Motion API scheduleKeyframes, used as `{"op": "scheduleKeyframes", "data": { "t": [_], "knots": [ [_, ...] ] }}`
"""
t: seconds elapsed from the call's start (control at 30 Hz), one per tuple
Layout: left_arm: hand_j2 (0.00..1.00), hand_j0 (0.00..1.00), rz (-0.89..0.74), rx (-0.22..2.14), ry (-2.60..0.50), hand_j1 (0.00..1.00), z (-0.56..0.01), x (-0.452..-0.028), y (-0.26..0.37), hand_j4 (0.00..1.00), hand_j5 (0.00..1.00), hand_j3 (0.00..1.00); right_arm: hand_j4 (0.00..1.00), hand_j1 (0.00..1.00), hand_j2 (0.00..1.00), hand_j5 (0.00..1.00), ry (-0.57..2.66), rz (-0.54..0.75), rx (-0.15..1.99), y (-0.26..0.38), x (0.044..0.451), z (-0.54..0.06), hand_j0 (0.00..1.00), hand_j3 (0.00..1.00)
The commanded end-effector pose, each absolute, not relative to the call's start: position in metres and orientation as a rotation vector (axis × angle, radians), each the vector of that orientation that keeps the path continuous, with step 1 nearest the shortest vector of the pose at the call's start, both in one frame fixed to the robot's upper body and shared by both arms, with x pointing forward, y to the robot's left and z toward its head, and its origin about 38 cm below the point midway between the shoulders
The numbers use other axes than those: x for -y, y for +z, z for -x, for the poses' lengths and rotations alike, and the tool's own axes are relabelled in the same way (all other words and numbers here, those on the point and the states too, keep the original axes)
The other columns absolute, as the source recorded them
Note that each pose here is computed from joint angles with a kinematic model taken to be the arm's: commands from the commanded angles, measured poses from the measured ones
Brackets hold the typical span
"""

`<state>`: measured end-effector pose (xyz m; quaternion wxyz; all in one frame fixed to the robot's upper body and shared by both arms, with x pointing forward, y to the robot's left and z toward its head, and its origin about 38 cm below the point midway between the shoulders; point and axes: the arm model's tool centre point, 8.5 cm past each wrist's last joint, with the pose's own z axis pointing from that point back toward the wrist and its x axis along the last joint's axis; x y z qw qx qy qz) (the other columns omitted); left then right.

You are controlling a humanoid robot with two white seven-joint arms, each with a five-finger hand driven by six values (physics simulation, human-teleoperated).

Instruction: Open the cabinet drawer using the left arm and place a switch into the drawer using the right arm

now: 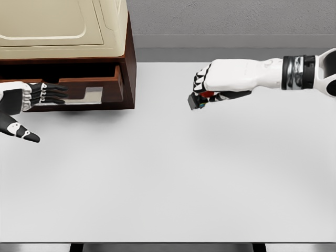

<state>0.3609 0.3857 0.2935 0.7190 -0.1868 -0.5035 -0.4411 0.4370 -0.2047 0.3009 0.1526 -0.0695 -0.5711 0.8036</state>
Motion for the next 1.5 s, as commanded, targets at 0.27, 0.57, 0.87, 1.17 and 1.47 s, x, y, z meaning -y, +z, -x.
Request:
{"op": "scheduleKeyframes", "data": {
  "t": [0.27,0.57,0.87,1.17,1.47],
  "knots": [
    [1.0,1.0,0.478,1.047,-0.863,1.0,-0.356,-0.39,0.291,1.0,1.0,1.0,0.45,0.45,0.45,0.45,2.352,0.216,1.694,0.324,0.182,-0.438,0.45,0.45],
    [1.0,1.0,0.541,1.018,-0.795,1.0,-0.354,-0.388,0.29,1.0,1.0,1.0,0.45,0.45,0.45,0.45,2.401,0.216,1.736,0.34,0.159,-0.437,0.45,0.45],
    [1.0,1.0,0.565,0.968,-0.741,1.0,-0.35,-0.391,0.286,1.0,1.0,1.0,0.45,0.45,0.45,0.45,2.449,0.196,1.774,0.35,0.132,-0.436,0.45,0.45],
    [1.0,1.0,0.584,0.949,-0.723,1.0,-0.347,-0.391,0.278,1.0,1.0,1.0,0.45,0.45,0.45,0.45,2.471,0.216,1.793,0.362,0.125,-0.435,0.45,0.45],
    [1.0,1.0,0.594,0.949,-0.71,1.0,-0.346,-0.392,0.278,1.0,1.0,1.0,0.45,0.45,0.45,0.45,2.484,0.213,1.817,0.368,0.116,-0.433,0.45,0.45]
  ]
}}
